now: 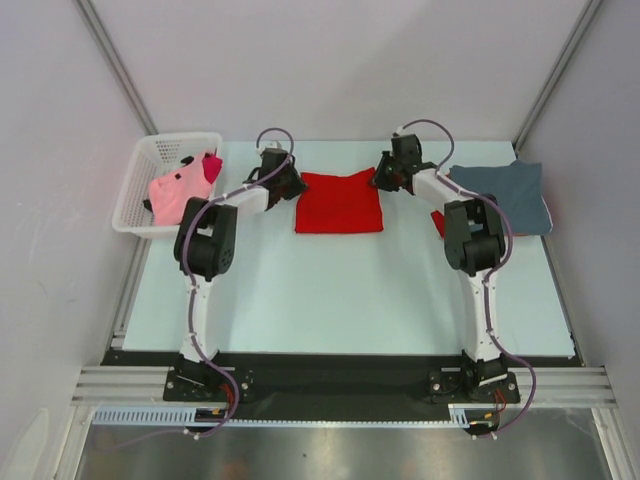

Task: Fold and stack the t-shirts
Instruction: Neatly place the folded tshirt to the corner

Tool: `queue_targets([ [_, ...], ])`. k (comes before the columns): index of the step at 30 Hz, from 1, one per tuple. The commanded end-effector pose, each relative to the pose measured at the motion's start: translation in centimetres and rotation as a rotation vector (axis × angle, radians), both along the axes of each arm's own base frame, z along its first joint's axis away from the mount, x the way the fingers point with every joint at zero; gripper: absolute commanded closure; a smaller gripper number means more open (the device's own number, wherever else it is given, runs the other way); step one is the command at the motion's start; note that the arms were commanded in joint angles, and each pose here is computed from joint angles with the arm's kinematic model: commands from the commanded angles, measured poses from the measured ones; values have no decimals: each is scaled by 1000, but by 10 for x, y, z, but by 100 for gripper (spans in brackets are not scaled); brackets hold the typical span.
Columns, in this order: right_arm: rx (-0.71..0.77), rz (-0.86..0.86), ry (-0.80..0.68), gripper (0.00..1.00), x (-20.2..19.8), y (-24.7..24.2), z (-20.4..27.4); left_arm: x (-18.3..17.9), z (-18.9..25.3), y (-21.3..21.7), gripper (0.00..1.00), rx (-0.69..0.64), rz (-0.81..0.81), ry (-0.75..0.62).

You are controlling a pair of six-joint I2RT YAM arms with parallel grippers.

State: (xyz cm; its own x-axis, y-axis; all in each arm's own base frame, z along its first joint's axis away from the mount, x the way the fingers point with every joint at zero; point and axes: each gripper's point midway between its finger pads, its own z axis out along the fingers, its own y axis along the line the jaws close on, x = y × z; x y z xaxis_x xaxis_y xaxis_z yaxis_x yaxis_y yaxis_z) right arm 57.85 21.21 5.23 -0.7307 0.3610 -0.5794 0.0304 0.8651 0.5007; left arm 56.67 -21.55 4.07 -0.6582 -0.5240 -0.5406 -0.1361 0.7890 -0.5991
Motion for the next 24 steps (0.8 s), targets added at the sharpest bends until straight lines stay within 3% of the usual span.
queue_targets([
  [1,-8,10,-199,100,-5,-9,107,-8,113,-32,100,-18,-48,-236],
  [3,-1,7,-249,100,-18,-18,144,-25,143,-46,100,-36,-68,-291],
  [5,-9,-15,-241,100,-31,-32,151,-37,162,-56,100,-39,-80,-327],
  [6,-2,-27,-283,100,-41,-41,180,-48,184,-68,100,-53,-100,-363],
  [7,-6,-42,-264,100,-50,-51,176,-55,196,-74,100,-62,-113,-382],
  [16,20,-361,-365,100,-132,-203,278,-127,303,-161,100,-242,-250,-543],
  [21,-3,-522,-369,100,-166,-280,299,-150,317,-243,100,-330,-388,-547],
  [22,-9,-542,-372,100,-169,-290,300,-151,337,-255,100,-360,-398,-578],
  [24,-11,-568,-359,100,-175,-305,299,-153,313,-288,100,-378,-433,-537],
])
